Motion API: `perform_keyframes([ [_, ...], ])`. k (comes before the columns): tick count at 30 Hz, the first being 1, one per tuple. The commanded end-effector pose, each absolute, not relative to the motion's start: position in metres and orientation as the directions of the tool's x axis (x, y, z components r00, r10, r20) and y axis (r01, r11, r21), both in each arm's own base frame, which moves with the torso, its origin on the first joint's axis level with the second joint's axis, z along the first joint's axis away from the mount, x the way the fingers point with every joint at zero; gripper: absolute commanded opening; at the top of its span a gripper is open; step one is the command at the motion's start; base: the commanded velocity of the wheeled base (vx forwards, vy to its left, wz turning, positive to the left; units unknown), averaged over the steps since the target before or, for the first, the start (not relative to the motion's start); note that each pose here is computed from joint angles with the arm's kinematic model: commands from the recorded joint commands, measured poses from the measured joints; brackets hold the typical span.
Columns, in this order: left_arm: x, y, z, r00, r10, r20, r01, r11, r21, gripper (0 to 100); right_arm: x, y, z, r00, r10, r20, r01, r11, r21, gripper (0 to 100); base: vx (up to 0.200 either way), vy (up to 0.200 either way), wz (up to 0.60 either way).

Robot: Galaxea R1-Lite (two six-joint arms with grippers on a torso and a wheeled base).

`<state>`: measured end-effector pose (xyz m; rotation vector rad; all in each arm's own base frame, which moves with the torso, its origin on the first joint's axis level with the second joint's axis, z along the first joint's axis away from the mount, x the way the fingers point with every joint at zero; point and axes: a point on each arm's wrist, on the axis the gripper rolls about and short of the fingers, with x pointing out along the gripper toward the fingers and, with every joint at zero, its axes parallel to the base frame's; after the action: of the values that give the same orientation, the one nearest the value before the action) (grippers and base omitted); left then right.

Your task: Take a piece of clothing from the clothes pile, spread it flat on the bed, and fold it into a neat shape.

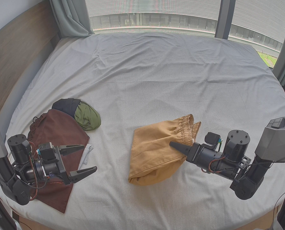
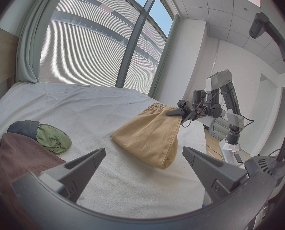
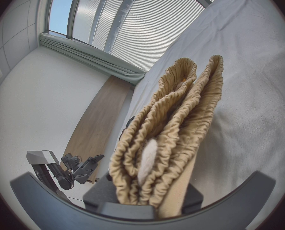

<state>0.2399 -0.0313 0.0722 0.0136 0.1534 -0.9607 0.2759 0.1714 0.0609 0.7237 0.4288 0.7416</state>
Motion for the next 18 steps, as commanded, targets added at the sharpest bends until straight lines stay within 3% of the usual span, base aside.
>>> perform_keyframes([
  [1,0.240,-0.032,0.072,0.562,-0.816,-0.136,0.818,0.573,-0.055,100,0.273,0.171,0.077,0.662,0.747,-0.053,-0.496,0.490,0.717,0,0.000,0.000,0.00],
  [18,0.239,-0.032,0.072,0.559,-0.818,-0.138,0.820,0.570,-0.056,100,0.283,0.176,0.113,0.614,0.784,0.090,-0.608,0.397,0.688,0,0.000,0.000,0.00],
])
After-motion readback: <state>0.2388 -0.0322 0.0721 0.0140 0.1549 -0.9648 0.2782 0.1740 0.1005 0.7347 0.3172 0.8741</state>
